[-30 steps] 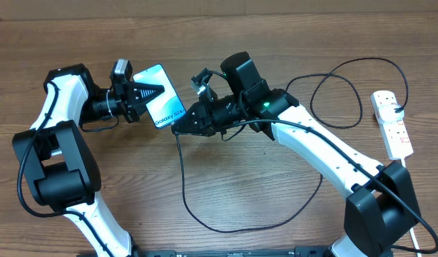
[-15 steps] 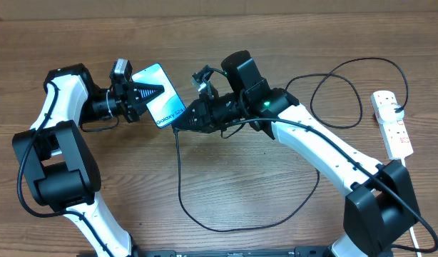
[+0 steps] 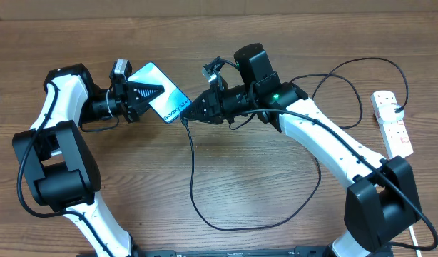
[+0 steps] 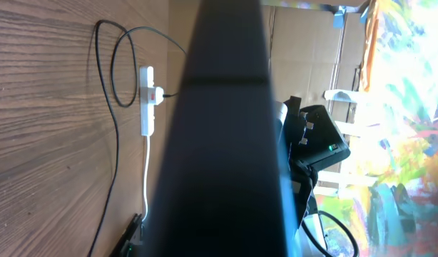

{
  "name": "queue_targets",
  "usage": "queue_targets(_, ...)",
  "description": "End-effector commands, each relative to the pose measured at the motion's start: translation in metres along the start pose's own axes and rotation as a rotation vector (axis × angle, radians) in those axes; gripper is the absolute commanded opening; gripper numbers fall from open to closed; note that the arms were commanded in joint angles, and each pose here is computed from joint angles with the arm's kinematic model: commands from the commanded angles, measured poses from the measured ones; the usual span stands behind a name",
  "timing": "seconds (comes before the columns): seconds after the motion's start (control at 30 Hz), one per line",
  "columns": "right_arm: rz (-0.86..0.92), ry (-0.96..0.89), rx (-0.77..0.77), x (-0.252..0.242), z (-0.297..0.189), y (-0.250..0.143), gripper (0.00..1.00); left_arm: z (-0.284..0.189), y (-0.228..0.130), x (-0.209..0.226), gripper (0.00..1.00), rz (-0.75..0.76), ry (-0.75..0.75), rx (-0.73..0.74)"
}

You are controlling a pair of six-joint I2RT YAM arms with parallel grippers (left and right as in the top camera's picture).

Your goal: Plug charger to phone and switch on socket

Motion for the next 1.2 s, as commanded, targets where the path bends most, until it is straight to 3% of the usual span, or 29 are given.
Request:
queue_targets(0.0, -0.062, -0.029, -0.093, -0.001, -0.012, 0.023, 0.04, 0.015, -0.022, 0.005, 0.04, 0.099, 0.103, 0.114)
queue_targets(0.3, -0.088, 0.010, -0.039, 0.003, -0.011, 0.014, 0.05, 0.022, -0.027, 0.006, 0.04, 0.106, 0.113, 0.144)
queue_targets(0.4, -0.085, 0.009, -0.038, 0.003, -0.011, 0.013, 0.40, 0.022, -0.027, 0.006, 0.04, 0.106, 0.114, 0.145)
queue_targets(0.7, -0.139, 0.019, 0.067, -0.005, -0.012, -0.012, 0.82, 0.021, -0.026, 0.006, 0.04, 0.110, 0.113, 0.140)
queue_targets(0.9, -0.044, -0.340, 0.043, -0.067, -0.024, -0.023, 0.85, 0.007, -0.011, 0.009, 0.04, 0.148, 0.113, 0.085)
queue_targets(1.17, -0.041, -0.678, 0.008, -0.104, -0.026, -0.032, 0.76, -0.029, 0.013, 0.022, 0.04, 0.056, 0.177, -0.018)
Point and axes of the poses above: each gripper's point midway between its finger pads, its own z axis out along the fingers, its own x axis along the line the jaws close on, y = z × x, the point moved 2 cm from there along -z, back along the fingers, and after that the axes turned 2 degrees about -z, right-handed, at the moved point
